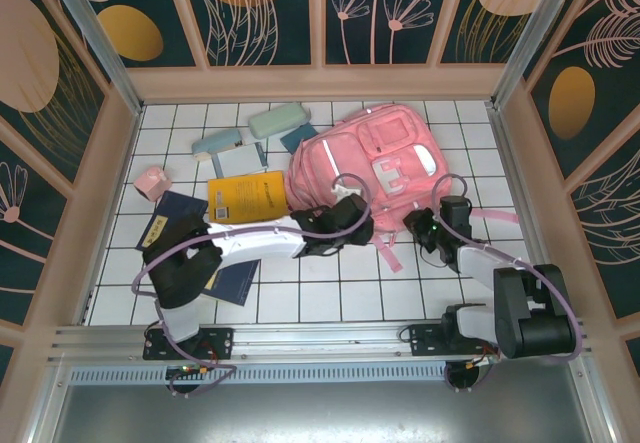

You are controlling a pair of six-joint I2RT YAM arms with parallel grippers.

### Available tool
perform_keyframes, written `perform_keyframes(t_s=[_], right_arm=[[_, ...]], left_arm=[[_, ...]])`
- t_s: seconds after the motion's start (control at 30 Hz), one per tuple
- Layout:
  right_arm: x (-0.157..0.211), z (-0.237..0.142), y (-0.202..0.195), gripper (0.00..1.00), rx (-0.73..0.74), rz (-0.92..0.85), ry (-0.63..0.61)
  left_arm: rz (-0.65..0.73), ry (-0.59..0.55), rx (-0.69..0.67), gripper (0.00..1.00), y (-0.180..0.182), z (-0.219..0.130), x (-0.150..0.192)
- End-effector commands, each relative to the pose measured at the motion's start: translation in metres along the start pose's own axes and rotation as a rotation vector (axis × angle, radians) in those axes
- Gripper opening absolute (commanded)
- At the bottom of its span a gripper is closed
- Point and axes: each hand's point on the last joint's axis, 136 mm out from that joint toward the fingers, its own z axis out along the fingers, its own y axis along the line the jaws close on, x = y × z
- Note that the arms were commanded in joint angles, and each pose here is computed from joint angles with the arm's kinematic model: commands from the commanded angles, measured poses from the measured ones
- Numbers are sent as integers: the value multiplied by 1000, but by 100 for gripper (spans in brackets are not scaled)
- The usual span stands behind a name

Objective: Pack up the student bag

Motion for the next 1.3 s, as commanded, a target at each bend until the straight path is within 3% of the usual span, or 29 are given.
perform_keyframes(t_s=[0.0,0.53,0.8,1.27], right_arm=[[7,0,3,1,-32,-6,28],[15,2,-5,0,-21,10,57],[17,2,-8,0,-17,15,58],[15,0,-7,0,-21,17,47]], left_arm=[[38,-7,47,31,-19,15,5],[147,42,57,25,-49,59,35],[148,79,8,18,-39,73,45],[161,91,-46,19,-31,82,48]])
